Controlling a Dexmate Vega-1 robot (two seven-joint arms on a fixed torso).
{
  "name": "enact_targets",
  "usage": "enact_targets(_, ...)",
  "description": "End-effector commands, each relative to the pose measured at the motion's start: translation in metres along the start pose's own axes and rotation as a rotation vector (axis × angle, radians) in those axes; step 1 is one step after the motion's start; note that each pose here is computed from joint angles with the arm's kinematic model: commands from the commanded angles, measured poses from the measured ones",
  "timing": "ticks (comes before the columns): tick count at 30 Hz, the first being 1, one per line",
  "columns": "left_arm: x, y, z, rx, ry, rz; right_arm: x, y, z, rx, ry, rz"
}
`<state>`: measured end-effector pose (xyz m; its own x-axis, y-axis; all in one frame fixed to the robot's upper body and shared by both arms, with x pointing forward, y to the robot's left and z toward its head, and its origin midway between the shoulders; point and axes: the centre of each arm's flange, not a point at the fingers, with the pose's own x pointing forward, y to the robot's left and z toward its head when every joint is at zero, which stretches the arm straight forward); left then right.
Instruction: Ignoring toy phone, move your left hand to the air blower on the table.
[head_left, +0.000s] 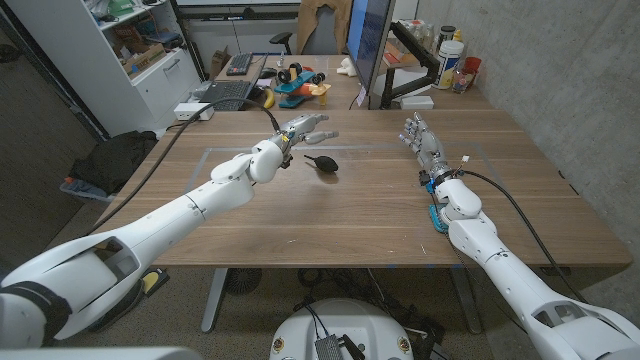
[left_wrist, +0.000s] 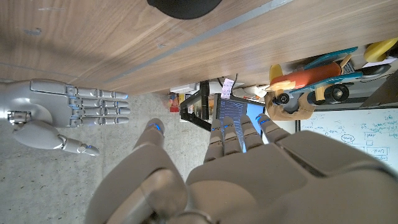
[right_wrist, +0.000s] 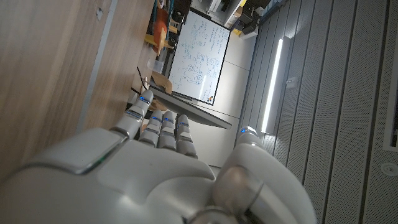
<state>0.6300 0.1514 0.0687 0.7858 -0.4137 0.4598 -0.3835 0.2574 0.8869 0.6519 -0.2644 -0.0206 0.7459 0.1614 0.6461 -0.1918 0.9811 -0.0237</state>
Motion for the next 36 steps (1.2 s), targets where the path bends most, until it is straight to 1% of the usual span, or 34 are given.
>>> enact_targets(1,0.003,-0.010,0.003,0.055,-0.007,-0.031,0.003,0.001,-0.002,-0.001,0.006,0.001)
enact_targets(24,0.006,-0.027,0.008,0.113,-0.005,-0.104,0.004,0.001,-0.005,0.003,0.012,-0.001)
enact_targets(36,0.007,-0.034,0.009,0.136,-0.004,-0.126,0.003,0.001,-0.006,0.008,0.011,0.000)
